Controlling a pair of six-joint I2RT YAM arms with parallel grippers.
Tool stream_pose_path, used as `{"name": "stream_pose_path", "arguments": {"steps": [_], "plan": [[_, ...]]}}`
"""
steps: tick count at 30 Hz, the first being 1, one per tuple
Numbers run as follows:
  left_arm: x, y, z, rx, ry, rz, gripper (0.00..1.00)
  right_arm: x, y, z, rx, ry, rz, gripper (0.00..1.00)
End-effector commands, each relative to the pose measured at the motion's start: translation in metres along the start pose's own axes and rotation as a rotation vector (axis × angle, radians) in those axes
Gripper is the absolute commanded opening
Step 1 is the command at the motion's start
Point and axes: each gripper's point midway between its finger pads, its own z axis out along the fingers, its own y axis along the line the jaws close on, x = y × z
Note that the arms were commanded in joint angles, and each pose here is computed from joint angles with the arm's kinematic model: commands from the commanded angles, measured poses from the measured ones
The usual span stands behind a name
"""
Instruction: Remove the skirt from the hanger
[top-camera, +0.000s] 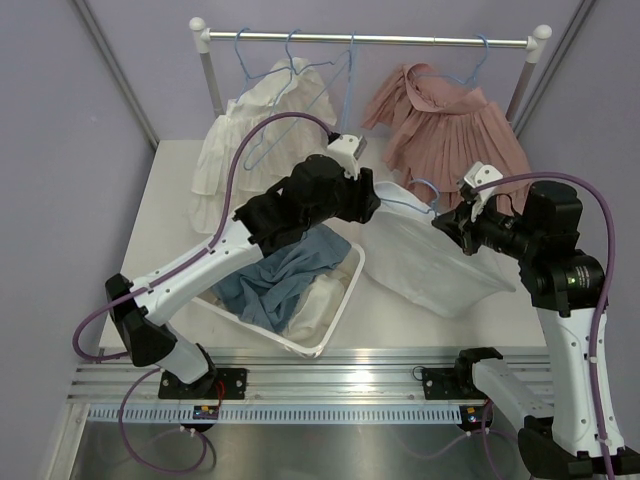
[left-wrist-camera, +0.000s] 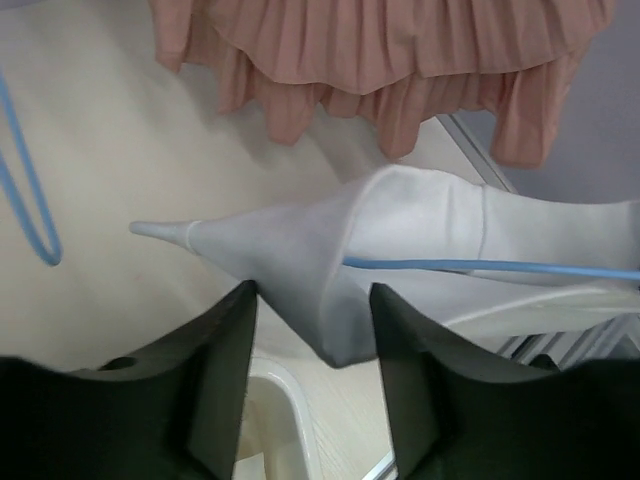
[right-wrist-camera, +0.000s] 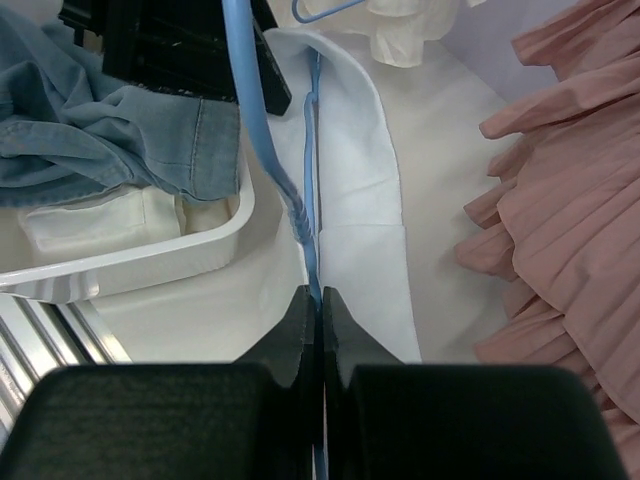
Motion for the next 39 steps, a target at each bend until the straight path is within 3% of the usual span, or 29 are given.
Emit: {"name": "stream_pose_path", "arguments": {"steps": [1,9,20,24,32,39], "plan": [[-0.018,0.016,-0.009,-0.100,-0.057,0.039,0.48,-0.013,0.008,-0.003,-0.044,-0.053,-0.052,0.00],[-0.009,0.049,-0.022,-0.245,-0.052,0.087,0.00,-0.004,0.022,-0.010,-0.100,-0.031,-0.105,0.00],[0.020,0.132,-0.063,-0.470,0.008,0.069,0.00,0.050,0.046,-0.034,-0.158,0.158,-0.191,0.00],[0.008,0.143,-0.085,-0.493,-0.048,0.038,0.00,0.083,0.059,-0.042,-0.234,0.273,-0.203,0.00],[-0.021,0.118,-0.098,-0.362,-0.140,-0.025,0.00,0.111,0.066,-0.036,-0.296,0.336,-0.160,0.00],[-0.033,0.067,-0.090,-0.090,-0.174,-0.069,0.00,0.113,0.053,-0.013,-0.288,0.329,-0.079,0.00]]}}
